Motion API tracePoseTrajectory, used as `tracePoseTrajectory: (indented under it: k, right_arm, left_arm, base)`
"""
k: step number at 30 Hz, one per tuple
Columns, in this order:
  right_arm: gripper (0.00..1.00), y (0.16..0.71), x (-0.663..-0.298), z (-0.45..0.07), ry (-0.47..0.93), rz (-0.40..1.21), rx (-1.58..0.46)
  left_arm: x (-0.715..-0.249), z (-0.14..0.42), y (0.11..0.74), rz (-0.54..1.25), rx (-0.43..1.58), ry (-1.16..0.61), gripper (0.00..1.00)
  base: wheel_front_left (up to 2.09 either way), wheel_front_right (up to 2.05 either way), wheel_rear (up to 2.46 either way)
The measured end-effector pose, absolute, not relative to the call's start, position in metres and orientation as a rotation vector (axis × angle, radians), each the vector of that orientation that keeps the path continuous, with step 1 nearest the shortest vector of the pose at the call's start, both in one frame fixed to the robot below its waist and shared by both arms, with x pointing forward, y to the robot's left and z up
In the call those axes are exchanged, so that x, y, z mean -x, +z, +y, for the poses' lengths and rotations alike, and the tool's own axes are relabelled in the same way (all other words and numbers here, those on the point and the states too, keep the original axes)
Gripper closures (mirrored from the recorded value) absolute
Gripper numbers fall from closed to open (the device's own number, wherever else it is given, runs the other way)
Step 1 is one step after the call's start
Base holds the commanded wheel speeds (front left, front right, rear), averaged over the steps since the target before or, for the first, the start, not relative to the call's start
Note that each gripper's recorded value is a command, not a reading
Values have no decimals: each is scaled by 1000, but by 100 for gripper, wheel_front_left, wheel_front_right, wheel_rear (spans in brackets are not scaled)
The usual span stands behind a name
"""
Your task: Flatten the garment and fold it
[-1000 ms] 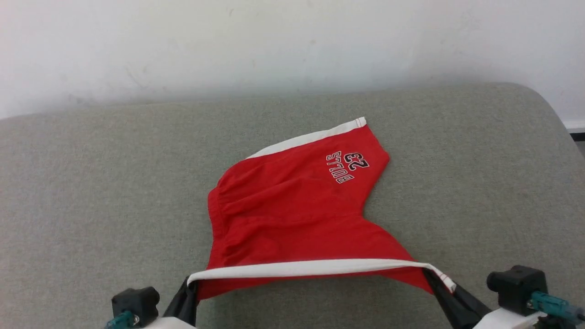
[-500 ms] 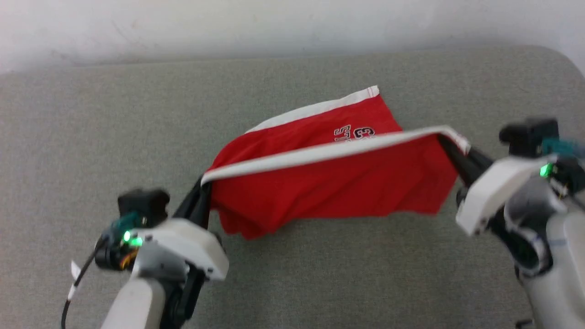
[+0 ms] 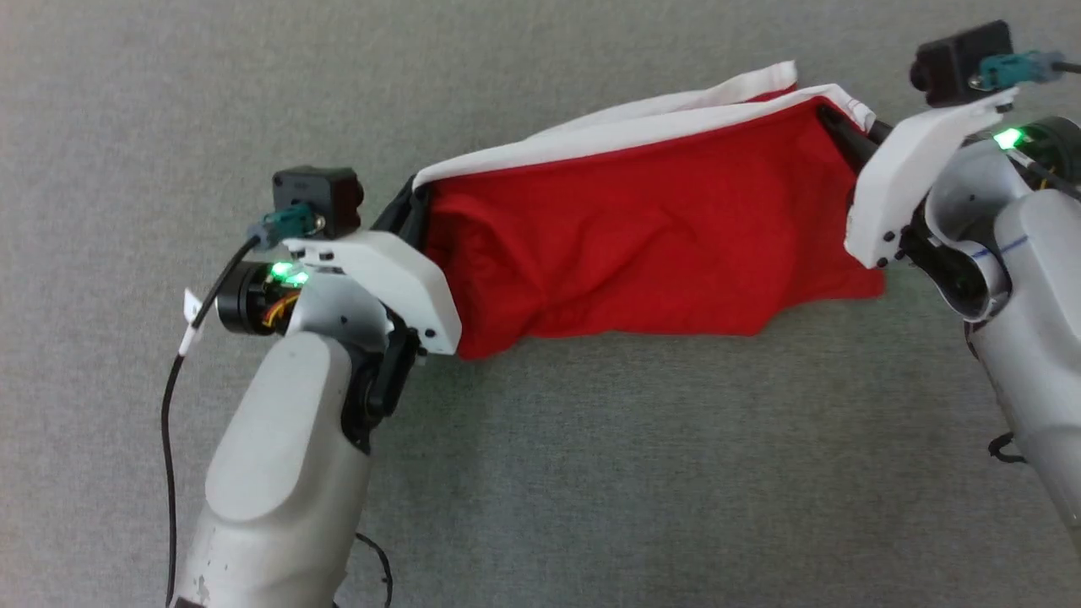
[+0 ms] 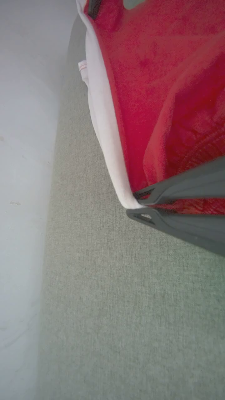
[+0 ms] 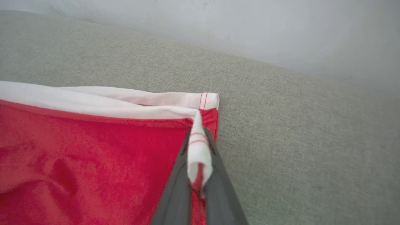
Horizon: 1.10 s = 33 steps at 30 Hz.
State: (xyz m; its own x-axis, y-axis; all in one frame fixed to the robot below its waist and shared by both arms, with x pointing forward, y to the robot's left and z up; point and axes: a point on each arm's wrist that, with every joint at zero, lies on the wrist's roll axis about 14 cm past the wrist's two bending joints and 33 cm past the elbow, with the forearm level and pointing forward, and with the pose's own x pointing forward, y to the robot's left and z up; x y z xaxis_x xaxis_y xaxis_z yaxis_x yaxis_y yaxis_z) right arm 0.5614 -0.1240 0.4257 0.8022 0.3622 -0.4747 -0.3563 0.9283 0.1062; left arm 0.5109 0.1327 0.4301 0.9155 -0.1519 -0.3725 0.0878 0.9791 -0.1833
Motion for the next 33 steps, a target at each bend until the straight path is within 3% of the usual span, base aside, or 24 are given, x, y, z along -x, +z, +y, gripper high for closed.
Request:
tracePoseTrajectory:
  k: [1, 2, 3, 4, 5, 6, 7, 16, 23, 33]
  right_arm:
    - [100, 418, -563, -121, 393, 523, -11]
    - [82, 411, -564, -119, 398, 532, -9]
    - [55, 406, -566, -116, 404, 534, -7]
    - [7, 402, -567, -113, 411, 529, -7]
    - [0, 401, -570, -111, 414, 516, -16]
    - [0, 401, -571, -108, 419, 498, -18]
    - [0, 402, -573, -106, 424, 476, -17]
    - [0, 448, -563, -109, 425, 193, -52]
    - [0, 475, -516, -126, 401, 97, -72]
    - [0, 492, -438, -172, 275, 72, -59]
  left_arm:
    - [-512, 136, 424, 412, 163, -115, 100]
    - [-512, 138, 418, 428, 164, -112, 100]
    - [-512, 140, 413, 441, 162, -106, 100]
    - [-511, 142, 409, 455, 164, -107, 100]
    - [-510, 143, 407, 467, 171, -109, 73]
    - [-509, 144, 404, 479, 175, -114, 55]
    - [-507, 144, 402, 489, 177, -118, 0]
    - [-487, 150, 422, 422, 230, -89, 0]
    - [-457, 165, 455, 363, 237, -59, 0]
    - [-437, 129, 486, 463, 144, -243, 0]
  base:
    - [0, 0, 0]
    - [0, 0, 0]
    - [0, 0, 0]
    - [0, 0, 0]
    - [0, 0, 0]
    - [0, 0, 0]
    - [0, 0, 0]
    - [0, 0, 0]
    - [0, 0, 0]
    - [0, 0, 0]
